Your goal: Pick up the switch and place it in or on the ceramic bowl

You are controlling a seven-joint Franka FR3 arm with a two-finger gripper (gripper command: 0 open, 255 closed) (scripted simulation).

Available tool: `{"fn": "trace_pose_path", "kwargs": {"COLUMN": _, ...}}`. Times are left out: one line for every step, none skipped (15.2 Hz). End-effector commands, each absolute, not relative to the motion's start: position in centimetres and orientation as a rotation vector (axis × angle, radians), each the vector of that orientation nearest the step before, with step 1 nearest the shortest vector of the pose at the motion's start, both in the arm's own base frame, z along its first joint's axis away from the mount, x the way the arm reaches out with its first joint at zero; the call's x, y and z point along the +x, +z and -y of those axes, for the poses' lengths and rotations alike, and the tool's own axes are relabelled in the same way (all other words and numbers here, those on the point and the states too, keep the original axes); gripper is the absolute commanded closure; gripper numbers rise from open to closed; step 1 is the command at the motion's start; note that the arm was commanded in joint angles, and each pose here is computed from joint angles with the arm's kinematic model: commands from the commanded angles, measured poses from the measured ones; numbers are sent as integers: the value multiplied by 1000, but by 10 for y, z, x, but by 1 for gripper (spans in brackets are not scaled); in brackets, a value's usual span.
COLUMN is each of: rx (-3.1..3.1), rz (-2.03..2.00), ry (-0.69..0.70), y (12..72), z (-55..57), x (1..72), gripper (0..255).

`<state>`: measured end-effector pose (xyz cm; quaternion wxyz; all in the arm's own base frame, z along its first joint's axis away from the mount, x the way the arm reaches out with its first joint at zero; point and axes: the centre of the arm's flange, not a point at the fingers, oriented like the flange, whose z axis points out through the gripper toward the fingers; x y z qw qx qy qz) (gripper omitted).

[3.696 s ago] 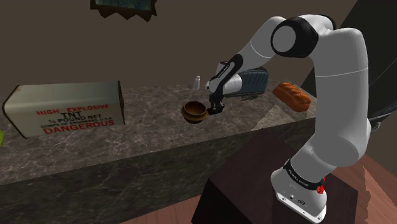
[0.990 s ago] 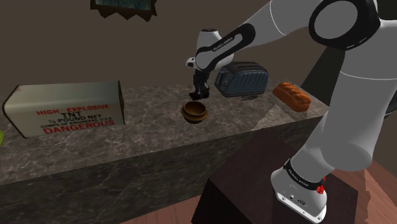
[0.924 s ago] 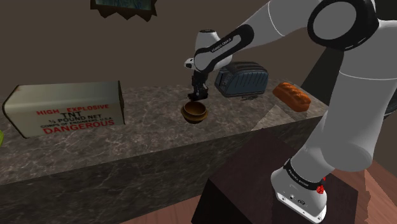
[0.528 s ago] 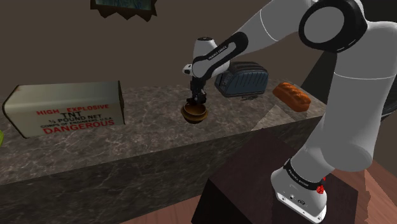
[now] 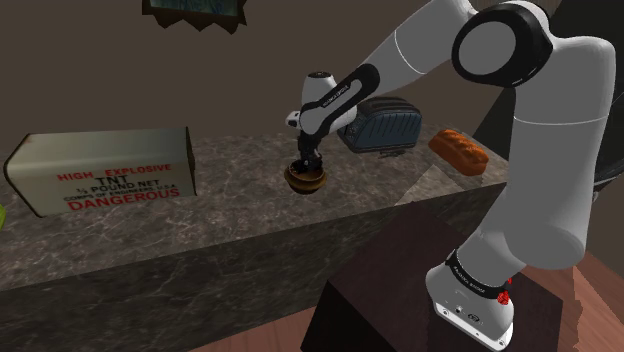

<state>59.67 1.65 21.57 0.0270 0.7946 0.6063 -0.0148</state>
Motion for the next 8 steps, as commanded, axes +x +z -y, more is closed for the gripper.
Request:
{"fn": "trace_pose_path", "kwargs": {"rx": 2455, "rz": -1873, "ry": -47, "y": 213, "z": -16, "x": 596, "gripper": 255}}
{"fn": "trace_pose_path", "kwargs": {"rx": 2455, "rz": -1873, "ry": -47, "y": 213, "z": -16, "x": 596, "gripper": 255}}
{"fn": "trace_pose_path", "kwargs": {"rx": 2455, "rz": -1873, "ry": -47, "y": 213, "z": -16, "x": 596, "gripper": 255}}
{"fn": "trace_pose_path", "kwargs": {"rx": 2455, "rz": -1873, "ry": -47, "y": 213, "z": -16, "x": 596, "gripper": 255}}
{"fn": "trace_pose_path", "kwargs": {"rx": 2455, "rz": -1873, "ry": -47, "y": 213, "z": -16, "x": 596, "gripper": 255}}
{"fn": "trace_pose_path", "kwargs": {"rx": 2455, "rz": -1873, "ry": -47, "y": 213, "z": -16, "x": 596, "gripper": 255}}
{"fn": "trace_pose_path", "kwargs": {"rx": 2455, "rz": -1873, "ry": -47, "y": 213, "z": -16, "x": 596, "gripper": 255}}
{"fn": "trace_pose_path", "kwargs": {"rx": 2455, "rz": -1873, "ry": -47, "y": 213, "z": -16, "x": 596, "gripper": 0}}
